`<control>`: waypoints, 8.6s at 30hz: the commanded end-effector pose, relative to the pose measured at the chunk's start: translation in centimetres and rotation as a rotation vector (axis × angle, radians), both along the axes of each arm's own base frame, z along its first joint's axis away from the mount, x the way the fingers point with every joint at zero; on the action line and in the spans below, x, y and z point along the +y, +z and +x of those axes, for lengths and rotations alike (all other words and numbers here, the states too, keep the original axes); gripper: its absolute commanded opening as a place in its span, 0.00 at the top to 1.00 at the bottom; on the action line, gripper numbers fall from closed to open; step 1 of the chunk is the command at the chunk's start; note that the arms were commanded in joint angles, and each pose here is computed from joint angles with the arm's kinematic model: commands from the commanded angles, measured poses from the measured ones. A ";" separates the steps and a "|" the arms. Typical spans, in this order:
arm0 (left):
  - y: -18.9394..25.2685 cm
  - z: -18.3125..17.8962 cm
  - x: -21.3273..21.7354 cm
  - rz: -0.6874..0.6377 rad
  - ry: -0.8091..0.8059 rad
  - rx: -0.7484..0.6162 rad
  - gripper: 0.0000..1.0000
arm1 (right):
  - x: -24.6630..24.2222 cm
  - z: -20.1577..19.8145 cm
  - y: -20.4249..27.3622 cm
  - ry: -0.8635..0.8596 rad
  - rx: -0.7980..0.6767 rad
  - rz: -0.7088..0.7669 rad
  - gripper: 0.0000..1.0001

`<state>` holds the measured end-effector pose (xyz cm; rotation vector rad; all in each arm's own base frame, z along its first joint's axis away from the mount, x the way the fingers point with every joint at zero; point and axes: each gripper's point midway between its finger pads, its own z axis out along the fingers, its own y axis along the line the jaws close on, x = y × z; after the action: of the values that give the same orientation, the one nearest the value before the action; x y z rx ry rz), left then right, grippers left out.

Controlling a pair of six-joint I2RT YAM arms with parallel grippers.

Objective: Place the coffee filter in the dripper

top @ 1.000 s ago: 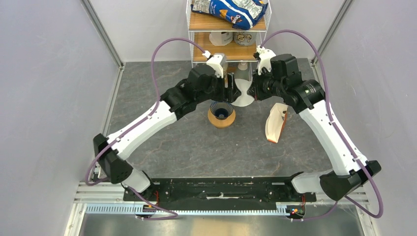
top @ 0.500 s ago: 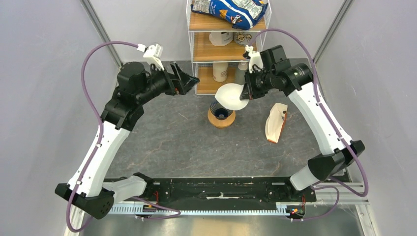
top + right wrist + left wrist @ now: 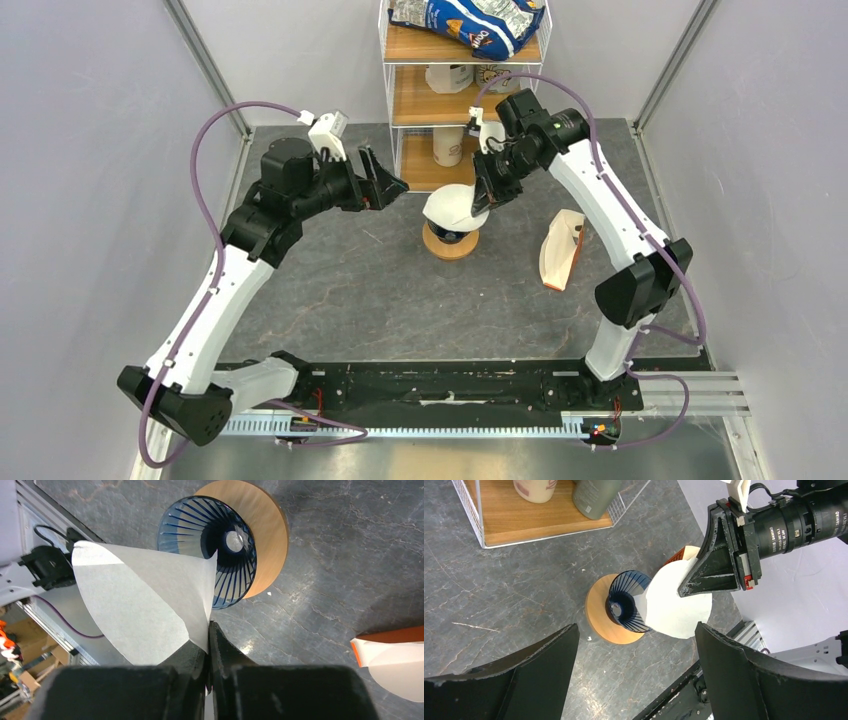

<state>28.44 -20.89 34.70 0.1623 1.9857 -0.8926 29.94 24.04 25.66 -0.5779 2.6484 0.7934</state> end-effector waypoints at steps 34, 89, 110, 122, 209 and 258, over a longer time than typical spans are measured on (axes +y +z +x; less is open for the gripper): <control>-8.4 2.4 -2.3 0.231 -0.173 0.179 0.05 | 0.0 4.8 -1.4 0.135 -0.214 -0.142 0.09; -6.5 3.1 2.4 0.175 -0.039 0.153 0.02 | 3.1 -2.1 6.1 0.539 -0.471 0.044 0.44; -4.8 5.7 4.0 0.080 0.053 0.165 0.03 | 5.0 1.5 -5.7 0.720 -0.453 -0.206 1.00; -5.3 5.9 3.7 0.074 0.038 0.185 0.03 | 5.2 1.7 -9.9 0.703 -0.423 -0.209 0.99; -6.3 5.5 3.8 0.049 0.012 0.204 0.02 | 5.0 0.6 -4.8 0.700 -0.438 -0.178 0.80; -10.5 5.5 -0.3 0.080 -0.086 0.286 0.01 | 4.5 0.8 -4.8 0.693 -0.505 -0.219 0.19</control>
<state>33.46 -21.02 23.21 0.1864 2.3418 -0.9249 30.64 28.36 20.17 -1.5732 2.1013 0.4380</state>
